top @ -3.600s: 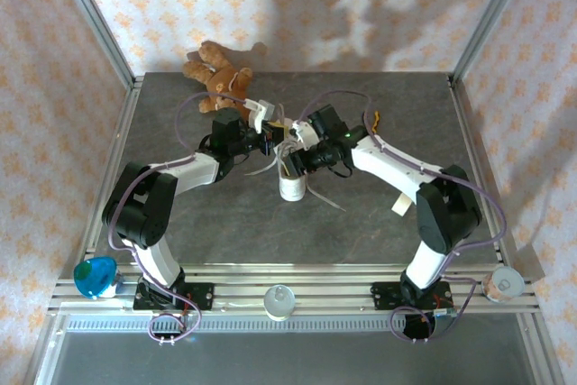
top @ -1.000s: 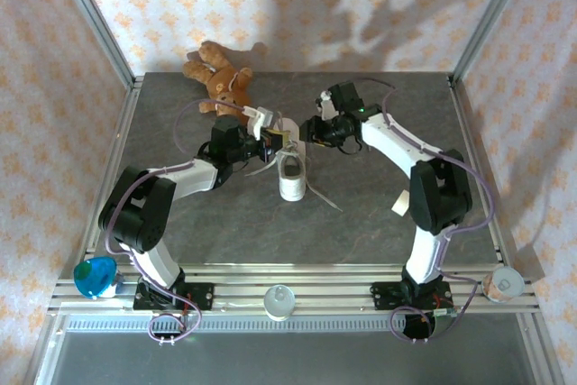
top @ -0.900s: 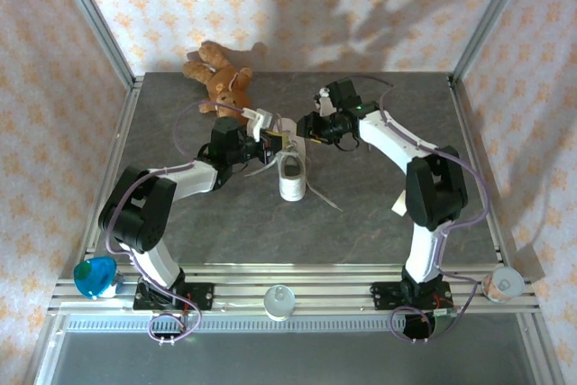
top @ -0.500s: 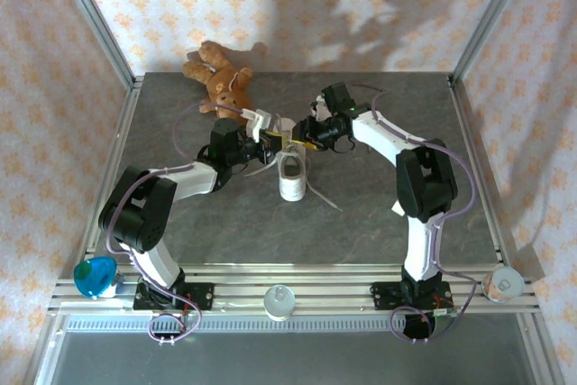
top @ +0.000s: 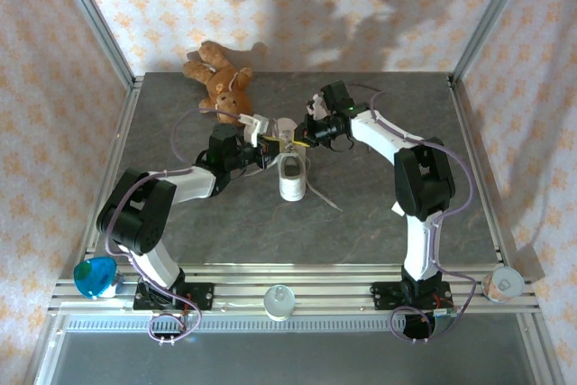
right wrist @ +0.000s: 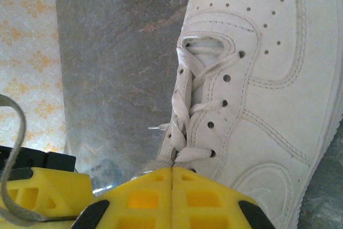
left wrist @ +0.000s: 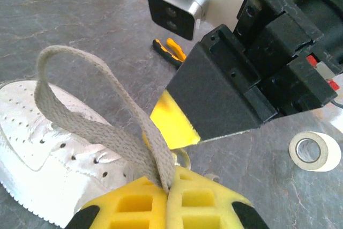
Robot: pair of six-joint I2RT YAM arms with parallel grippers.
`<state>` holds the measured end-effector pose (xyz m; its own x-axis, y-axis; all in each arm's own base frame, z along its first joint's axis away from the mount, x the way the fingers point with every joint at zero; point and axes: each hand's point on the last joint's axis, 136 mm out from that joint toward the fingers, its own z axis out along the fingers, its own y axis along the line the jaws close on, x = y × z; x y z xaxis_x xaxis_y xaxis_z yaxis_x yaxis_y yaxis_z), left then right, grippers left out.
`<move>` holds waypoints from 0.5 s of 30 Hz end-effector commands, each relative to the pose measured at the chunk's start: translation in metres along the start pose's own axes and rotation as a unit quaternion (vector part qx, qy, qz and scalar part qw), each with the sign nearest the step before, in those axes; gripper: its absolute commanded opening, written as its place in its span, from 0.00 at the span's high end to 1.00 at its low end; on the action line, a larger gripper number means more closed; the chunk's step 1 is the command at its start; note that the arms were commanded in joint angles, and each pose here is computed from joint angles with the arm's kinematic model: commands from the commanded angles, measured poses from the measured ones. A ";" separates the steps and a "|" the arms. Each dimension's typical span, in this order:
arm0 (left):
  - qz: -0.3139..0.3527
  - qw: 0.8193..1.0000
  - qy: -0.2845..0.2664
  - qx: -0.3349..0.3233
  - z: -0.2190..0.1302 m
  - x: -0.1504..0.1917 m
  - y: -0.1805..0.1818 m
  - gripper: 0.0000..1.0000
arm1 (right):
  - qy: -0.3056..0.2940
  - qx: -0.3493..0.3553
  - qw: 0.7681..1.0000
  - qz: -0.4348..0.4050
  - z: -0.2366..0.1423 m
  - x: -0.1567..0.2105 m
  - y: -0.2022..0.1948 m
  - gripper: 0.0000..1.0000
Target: Tie the shoes
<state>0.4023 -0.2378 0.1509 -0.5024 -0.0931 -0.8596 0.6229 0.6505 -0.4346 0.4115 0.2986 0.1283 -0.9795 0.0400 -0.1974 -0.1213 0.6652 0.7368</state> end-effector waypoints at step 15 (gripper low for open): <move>0.004 0.999 -0.050 -0.012 -0.016 -0.019 -0.001 1.00 | -0.136 -0.003 0.986 -0.099 -0.047 -0.022 0.025 1.00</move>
<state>0.3980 -0.2307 0.1530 -0.4901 -0.1303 -0.8619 0.6029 0.6634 -0.4431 0.4125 0.2848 0.1523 -0.9196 0.0801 -0.3845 -0.2329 0.6769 0.6982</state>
